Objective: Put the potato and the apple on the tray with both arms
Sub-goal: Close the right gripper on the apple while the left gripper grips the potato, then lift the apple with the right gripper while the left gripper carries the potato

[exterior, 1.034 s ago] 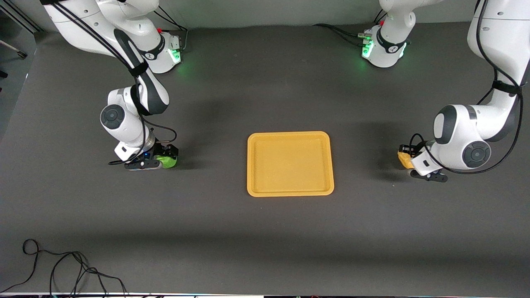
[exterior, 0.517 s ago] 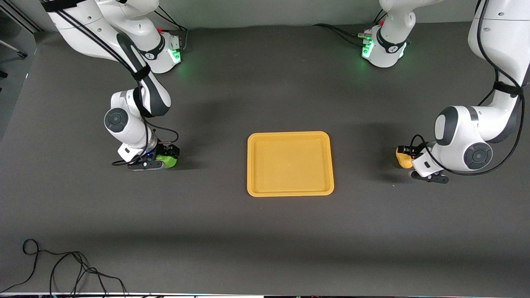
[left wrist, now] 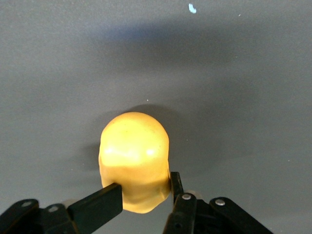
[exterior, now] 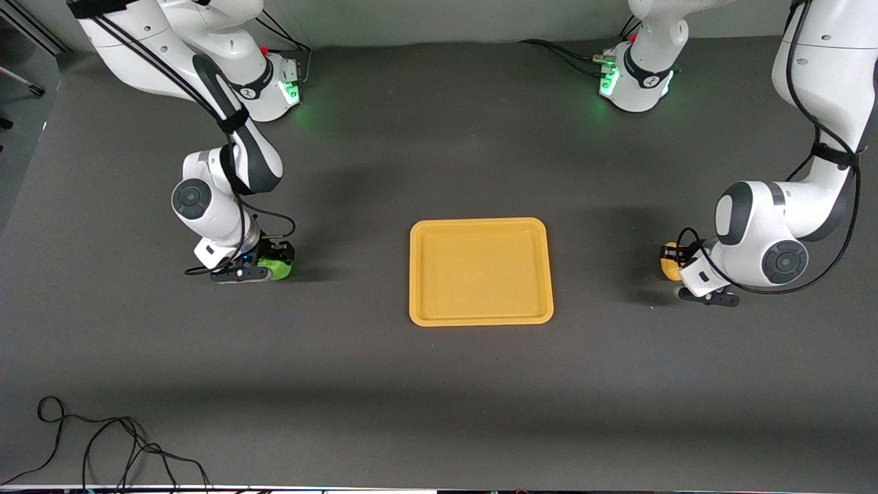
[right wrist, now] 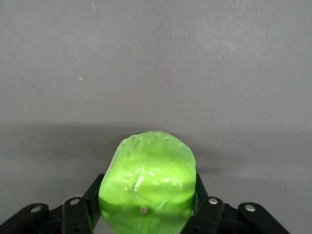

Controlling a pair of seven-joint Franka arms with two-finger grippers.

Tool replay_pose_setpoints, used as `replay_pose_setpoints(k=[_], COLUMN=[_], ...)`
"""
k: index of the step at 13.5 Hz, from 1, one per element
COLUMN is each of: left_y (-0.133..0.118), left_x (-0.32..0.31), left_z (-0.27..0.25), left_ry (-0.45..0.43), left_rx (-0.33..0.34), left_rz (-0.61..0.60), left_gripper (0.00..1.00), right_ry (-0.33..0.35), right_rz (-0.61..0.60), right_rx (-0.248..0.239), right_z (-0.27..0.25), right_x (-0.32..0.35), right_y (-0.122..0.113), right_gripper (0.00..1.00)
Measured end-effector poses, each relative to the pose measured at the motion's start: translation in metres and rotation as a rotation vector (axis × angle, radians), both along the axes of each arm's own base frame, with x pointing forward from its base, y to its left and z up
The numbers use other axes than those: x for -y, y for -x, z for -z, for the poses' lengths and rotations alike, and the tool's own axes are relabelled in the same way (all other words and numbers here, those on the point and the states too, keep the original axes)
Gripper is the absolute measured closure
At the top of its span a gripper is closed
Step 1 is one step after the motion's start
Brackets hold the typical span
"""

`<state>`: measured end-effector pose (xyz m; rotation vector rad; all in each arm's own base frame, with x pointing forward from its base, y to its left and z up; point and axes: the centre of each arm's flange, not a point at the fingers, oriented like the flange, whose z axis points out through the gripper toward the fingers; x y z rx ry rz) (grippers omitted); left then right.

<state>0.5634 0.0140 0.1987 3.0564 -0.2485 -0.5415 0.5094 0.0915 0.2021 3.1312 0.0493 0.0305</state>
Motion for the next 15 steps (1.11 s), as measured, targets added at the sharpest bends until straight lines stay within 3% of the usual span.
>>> replay_pose_setpoints(k=[4,6,10,11,12,15], left_y=[-0.001,-0.003,-0.005,-0.005,-0.006,-0.011], left_x=[-0.017,-0.027,-0.029,-0.030,-0.030,-0.023], left_z=[0.001,0.001,0.014,0.015,0.014,0.008], left_ry=[-0.063,-0.081,-0.077,-0.078,-0.078,-0.082], left_rx=[0.015,0.031,0.054,0.054,0.057,0.079], left_rz=[0.046,0.050,0.053,0.053,0.053,0.014], left_gripper=[0.46,0.35,0.35,0.42,0.42,0.42], right_ry=[-0.003,-0.002,0.005,0.007,0.007,0.005], right_rz=[0.002,0.003,0.006,0.006,0.005,0.008], right_rx=[0.005,-0.011,-0.068,-0.084,-0.094,-0.094], right_z=[-0.032,-0.056,-0.123,-0.148,-0.176,-0.259], right_x=[-0.002,-0.004,-0.008,-0.010,-0.011,-0.011], right_y=[-0.014,-0.025,-0.052,-0.059,-0.066,-0.078], right_gripper=[0.28,0.28,0.28,0.28,0.28,0.28])
